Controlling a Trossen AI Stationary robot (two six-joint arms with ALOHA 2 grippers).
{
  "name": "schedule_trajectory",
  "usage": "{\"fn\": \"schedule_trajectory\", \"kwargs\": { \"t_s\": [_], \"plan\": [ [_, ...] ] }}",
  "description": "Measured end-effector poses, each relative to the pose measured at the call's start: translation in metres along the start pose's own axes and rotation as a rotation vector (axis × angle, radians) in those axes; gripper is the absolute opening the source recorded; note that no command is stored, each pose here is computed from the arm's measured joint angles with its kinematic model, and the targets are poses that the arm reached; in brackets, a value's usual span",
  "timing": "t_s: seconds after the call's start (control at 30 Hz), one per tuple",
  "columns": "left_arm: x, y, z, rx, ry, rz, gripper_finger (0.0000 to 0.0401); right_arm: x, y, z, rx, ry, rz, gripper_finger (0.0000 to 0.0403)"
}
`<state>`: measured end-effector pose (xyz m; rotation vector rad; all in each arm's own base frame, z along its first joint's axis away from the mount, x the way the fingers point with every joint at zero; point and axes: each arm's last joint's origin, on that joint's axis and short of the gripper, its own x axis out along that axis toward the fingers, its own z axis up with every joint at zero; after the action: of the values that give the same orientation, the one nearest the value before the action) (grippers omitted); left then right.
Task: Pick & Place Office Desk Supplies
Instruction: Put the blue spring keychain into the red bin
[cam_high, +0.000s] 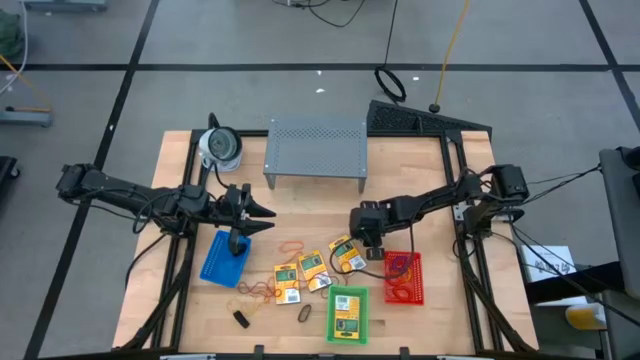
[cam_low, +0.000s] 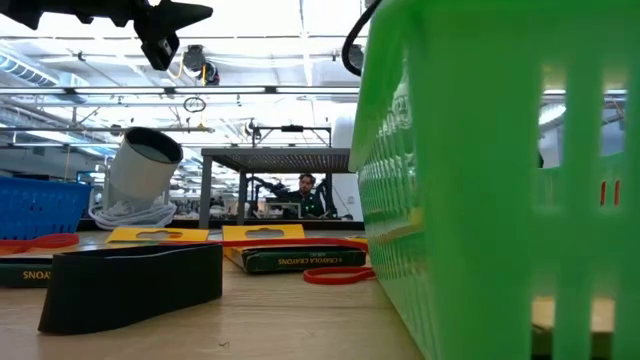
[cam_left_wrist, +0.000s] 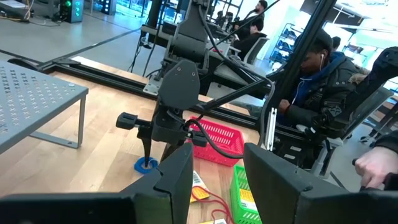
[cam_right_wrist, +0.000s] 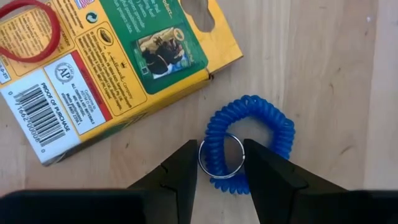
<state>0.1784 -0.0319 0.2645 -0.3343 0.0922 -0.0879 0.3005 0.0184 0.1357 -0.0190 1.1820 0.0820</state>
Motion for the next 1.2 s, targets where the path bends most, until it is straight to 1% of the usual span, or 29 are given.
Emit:
{"fn": "schedule_trajectory", "kwargs": {
  "t_s": [0.17,0.27,0.43,0.6,0.67,0.83,1.03,1.2],
  "plan": [
    [0.000,0.000,0.000,0.000,0.001,0.000,0.0152,0.002,0.000,-0.003,-0.001,-0.010,0.000,0.0117],
    [0.000,0.000,0.000,0.001,0.001,0.000,0.0152,0.003,0.000,-0.003,-0.001,-0.019,0.004,0.0108],
    [0.000,0.000,0.000,0.001,0.000,-0.001,0.0152,0.004,0.002,-0.001,-0.003,-0.043,0.042,0.0070],
    [0.000,0.000,0.000,-0.006,0.001,0.000,0.0152,0.006,0.002,-0.004,-0.005,-0.055,0.050,0.0017],
    [0.000,0.000,0.000,-0.014,0.001,0.000,0.0152,0.007,0.002,-0.006,-0.005,-0.050,0.052,0.0010],
    [0.000,0.000,0.000,-0.026,0.001,0.000,0.0152,0.008,0.005,-0.007,-0.024,-0.050,0.048,0.0007],
    [0.000,0.000,0.000,-0.035,0.000,0.000,0.0152,-0.006,0.015,-0.005,-0.056,-0.098,0.017,0.0005],
    [0.000,0.000,0.000,-0.039,0.000,0.000,0.0152,-0.041,0.021,0.003,-0.082,-0.228,-0.001,0.0005]
  ]
}}
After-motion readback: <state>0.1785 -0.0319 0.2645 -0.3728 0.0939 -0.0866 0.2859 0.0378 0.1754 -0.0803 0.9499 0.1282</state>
